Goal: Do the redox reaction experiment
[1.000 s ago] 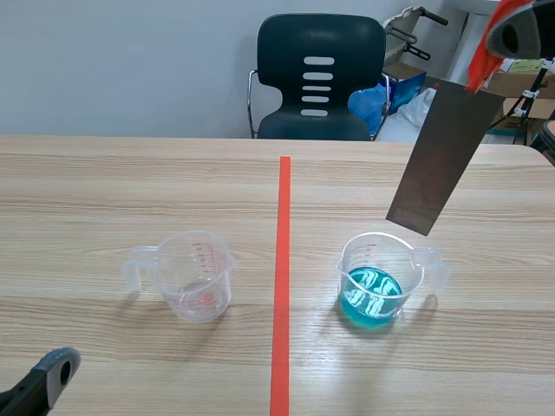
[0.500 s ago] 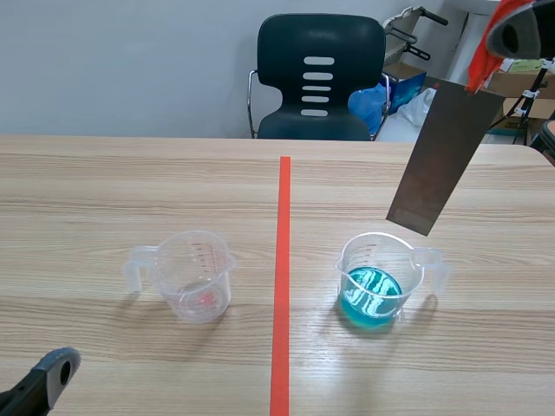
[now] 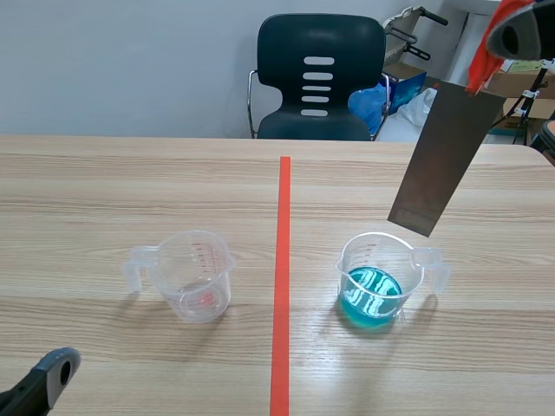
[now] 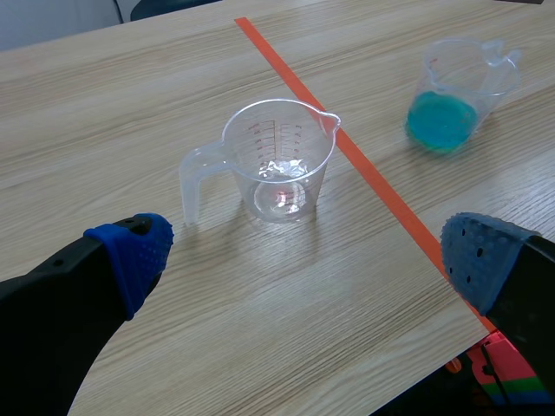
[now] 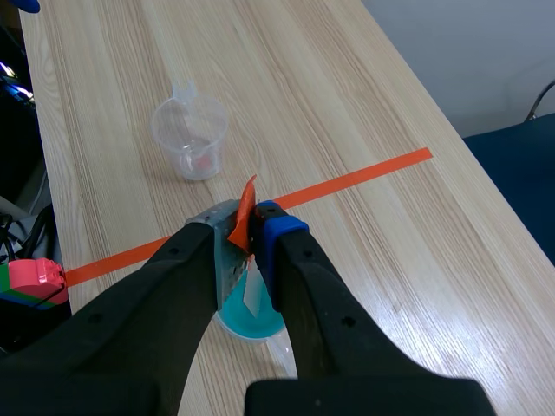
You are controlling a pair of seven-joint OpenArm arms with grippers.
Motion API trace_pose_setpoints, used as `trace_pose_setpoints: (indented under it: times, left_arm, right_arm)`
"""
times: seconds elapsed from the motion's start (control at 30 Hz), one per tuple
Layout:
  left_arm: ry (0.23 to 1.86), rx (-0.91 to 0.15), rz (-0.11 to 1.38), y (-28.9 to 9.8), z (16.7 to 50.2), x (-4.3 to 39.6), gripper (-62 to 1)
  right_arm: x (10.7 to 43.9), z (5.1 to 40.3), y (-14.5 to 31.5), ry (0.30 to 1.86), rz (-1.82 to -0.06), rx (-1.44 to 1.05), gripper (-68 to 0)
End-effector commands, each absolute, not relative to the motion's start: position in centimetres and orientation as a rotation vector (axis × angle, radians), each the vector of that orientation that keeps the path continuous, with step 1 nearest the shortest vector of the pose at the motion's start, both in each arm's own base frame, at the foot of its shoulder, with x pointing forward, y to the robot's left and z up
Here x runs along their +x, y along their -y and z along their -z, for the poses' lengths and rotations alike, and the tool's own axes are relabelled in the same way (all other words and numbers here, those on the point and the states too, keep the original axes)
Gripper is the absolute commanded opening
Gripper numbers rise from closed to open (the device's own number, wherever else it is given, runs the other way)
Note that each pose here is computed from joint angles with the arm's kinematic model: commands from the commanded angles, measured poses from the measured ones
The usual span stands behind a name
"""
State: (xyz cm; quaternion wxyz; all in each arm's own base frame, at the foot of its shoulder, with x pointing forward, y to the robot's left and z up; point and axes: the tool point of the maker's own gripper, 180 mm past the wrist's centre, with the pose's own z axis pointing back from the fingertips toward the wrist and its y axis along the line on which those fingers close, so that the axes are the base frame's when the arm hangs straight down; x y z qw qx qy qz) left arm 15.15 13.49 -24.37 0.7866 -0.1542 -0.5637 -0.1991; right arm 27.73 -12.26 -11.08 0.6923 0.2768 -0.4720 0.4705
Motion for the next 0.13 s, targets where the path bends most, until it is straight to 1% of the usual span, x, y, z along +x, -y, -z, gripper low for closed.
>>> trace_pose_setpoints:
  times: [0.0, 0.1]
  left_arm:
    - [1.251, -0.343, 0.426, -13.15, 23.45, 15.5, 1.4]
    - [1.251, -0.343, 0.426, -13.15, 23.45, 15.5, 1.4]
  right_arm:
    - [27.66, 10.14, 11.89, 1.083, -1.056, 0.639, -66.6]
    - [27.66, 10.15, 11.89, 1.082, -1.056, 0.639, -66.6]
